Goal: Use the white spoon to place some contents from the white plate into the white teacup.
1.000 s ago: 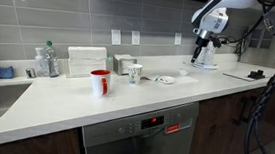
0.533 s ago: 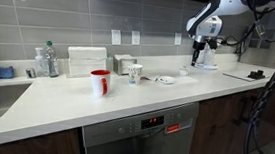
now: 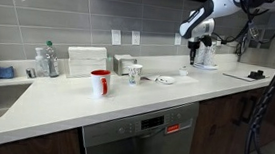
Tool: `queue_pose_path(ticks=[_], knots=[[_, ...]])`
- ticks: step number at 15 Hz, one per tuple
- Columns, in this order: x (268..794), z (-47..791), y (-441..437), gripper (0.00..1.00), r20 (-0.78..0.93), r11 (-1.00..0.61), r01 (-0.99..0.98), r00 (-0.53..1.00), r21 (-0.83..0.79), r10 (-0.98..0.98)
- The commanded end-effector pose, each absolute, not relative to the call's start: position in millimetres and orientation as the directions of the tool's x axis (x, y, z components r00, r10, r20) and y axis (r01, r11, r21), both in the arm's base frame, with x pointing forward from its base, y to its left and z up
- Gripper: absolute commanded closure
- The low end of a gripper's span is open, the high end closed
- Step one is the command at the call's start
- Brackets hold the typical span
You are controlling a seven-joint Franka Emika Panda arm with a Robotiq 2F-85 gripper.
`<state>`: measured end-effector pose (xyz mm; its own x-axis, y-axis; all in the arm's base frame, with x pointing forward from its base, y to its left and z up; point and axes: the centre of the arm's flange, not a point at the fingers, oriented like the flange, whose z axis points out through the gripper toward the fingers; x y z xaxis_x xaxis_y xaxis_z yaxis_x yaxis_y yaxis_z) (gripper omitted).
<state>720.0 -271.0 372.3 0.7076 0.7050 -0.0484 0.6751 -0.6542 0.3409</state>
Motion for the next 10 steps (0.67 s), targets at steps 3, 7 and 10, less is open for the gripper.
queue_pose_path(ticks=[3, 7, 10], knots=[[734, 360, -256, 0.97, -0.205, -0.583, 0.699, 0.696, 0.415, 0.688], [736, 357, -242, 0.97, -0.306, -0.512, 0.727, 0.669, 0.457, 0.678], [740, 357, -230, 0.97, -0.361, -0.459, 0.747, 0.646, 0.481, 0.673]])
